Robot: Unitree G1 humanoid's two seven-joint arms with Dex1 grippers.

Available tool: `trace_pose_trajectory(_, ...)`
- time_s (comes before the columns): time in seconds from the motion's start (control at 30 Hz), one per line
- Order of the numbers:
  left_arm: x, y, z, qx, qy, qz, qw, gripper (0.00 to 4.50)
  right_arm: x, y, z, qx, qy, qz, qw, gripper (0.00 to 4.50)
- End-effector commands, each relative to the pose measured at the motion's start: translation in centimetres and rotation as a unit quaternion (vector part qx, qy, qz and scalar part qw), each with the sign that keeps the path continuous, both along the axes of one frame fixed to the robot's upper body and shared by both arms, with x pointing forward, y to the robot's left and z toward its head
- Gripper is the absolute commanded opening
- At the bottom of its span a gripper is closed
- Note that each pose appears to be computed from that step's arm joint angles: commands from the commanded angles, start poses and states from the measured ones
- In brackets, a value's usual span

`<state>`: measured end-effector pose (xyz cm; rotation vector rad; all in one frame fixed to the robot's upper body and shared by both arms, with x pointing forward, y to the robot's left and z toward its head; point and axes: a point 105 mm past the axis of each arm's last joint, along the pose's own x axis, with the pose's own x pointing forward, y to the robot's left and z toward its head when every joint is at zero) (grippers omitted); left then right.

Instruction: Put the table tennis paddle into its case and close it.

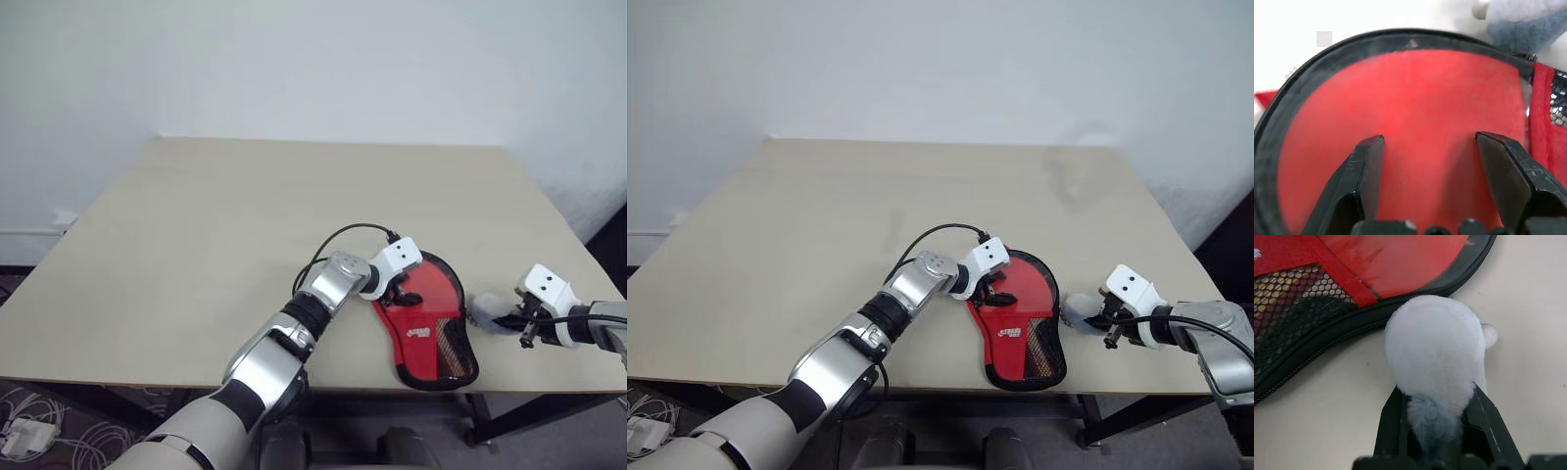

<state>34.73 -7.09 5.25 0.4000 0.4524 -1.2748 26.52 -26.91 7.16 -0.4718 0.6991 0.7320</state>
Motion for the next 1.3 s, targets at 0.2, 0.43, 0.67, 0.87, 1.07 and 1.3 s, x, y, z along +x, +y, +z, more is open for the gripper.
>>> trace_pose_trajectory(0.2,-0.1,2.0,-2.8,0.07,-0.001,0.015,0.997,3.14,-3.7,0.5,1.6,0.018,0.034,0.046,0.998,0.3)
trace_pose_trajectory(0.43,-0.8,1.5,-2.1,0.049,-0.001,0.003,0.999,3.14,-5.8,-0.6,2.3,0.009,0.066,0.063,0.996,0.3)
trace_pose_trajectory(0.67,-0.6,2.0,-2.0,0.052,-0.005,0.013,0.999,3.14,-8.3,-0.4,2.8,0.006,0.11,0.121,0.986,0.3)
trace_pose_trajectory(0.87,-0.3,2.1,-1.7,0.042,0.002,0.026,0.999,3.14,-10.9,2.5,2.3,0.012,0.133,0.223,0.966,0.3)
trace_pose_trajectory(1.07,-0.2,2.1,-1.5,0.039,0.005,0.029,0.999,3.14,-11.6,4.8,2.1,0.018,0.123,0.276,0.953,0.3)
trace_pose_trajectory(1.3,-0.1,2.1,-1.4,0.036,0.01,0.035,0.999,3.14,-11.6,7.8,2.1,0.026,0.097,0.322,0.942,0.3)
